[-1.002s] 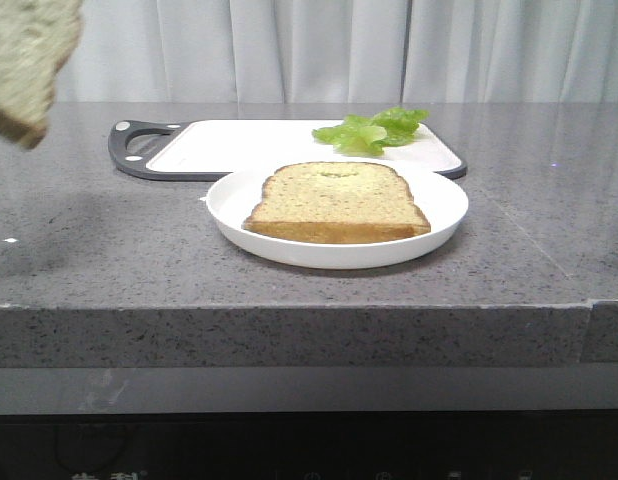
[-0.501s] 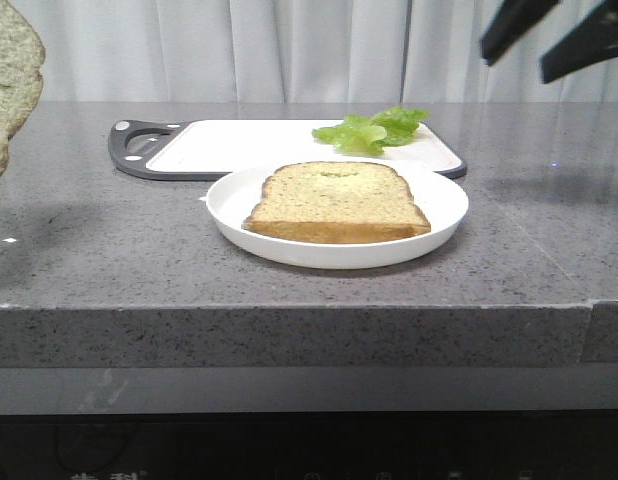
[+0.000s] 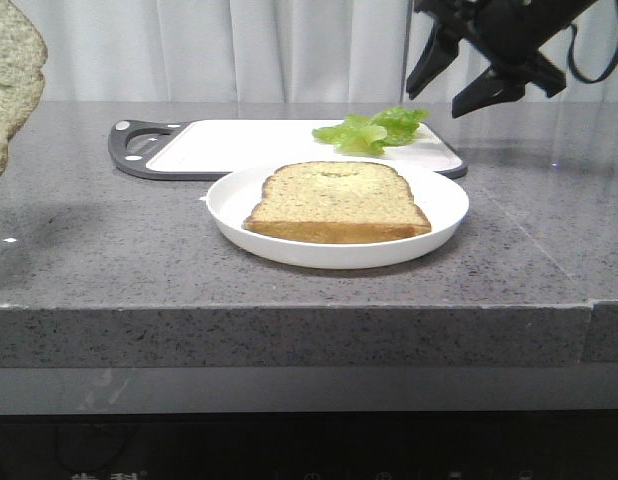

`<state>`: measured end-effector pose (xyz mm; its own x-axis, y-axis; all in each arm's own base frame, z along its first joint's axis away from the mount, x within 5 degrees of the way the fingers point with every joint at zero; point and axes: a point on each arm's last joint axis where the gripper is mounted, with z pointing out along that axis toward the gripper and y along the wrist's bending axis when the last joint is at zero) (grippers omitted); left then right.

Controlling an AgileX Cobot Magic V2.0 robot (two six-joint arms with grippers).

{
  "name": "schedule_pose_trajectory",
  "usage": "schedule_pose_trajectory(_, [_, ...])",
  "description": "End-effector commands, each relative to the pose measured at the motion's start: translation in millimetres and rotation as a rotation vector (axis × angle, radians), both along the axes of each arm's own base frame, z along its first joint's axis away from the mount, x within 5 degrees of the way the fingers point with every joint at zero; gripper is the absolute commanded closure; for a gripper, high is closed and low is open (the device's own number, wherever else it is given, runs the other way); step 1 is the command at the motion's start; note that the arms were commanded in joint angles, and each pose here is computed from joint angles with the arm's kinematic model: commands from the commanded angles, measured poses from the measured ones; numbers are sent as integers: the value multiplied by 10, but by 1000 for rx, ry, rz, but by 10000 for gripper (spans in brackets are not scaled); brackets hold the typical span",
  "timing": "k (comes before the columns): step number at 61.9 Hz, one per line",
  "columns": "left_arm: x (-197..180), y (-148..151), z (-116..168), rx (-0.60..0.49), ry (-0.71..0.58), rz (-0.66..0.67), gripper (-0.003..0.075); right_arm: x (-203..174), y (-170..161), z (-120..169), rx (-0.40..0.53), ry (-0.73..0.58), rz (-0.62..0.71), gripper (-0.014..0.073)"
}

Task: Left arm grabs bread, right arm adds lettuce
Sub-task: 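Grasp the green lettuce leaf on the cutting board with the right gripper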

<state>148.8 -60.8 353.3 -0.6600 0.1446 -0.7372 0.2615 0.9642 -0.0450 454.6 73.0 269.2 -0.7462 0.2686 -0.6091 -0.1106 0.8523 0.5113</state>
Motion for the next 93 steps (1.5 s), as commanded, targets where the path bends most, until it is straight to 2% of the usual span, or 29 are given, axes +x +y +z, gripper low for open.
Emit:
schedule_pose_trajectory(1, [9, 0, 147, -42, -91, 2, 741, 67, -28, 316, 33, -107, -26, 137])
schedule_pose_trajectory(20, [9, 0, 147, -42, -91, 2, 741, 334, 67, 185, 106, -104, 11, 137])
schedule_pose_trajectory(32, [9, 0, 147, -42, -91, 2, 741, 378, 136, 168, 111, -139, 59, 142])
schedule_pose_trajectory(35, [9, 0, 147, -42, -91, 2, 741, 387, 142, 152, 117, -141, 62, 174])
schedule_pose_trajectory(52, [11, 5, 147, -35, -95, 3, 741, 411, 152, 65, 130, -119, 64, 550])
schedule_pose_trajectory(56, [12, 6, 148, -32, -96, 3, 741, 404, 160, 73, 141, -114, 69, 605])
schedule_pose_trajectory(64, [16, 15, 149, -20, -102, 5, 741, 343, 165, 207, 139, -135, 97, 671])
schedule_pose_trajectory(76, [18, 19, 150, -12, -105, 5, 741, 95, 167, 708, 139, -213, 159, 682])
schedule_pose_trajectory(86, [20, 18, 153, -14, -109, 5, 741, -280, 185, 1164, 148, -269, 231, 682])
schedule_pose_trajectory(93, [21, 17, 154, -15, -111, 4, 741, -627, 175, 1359, 152, -311, 251, 682])
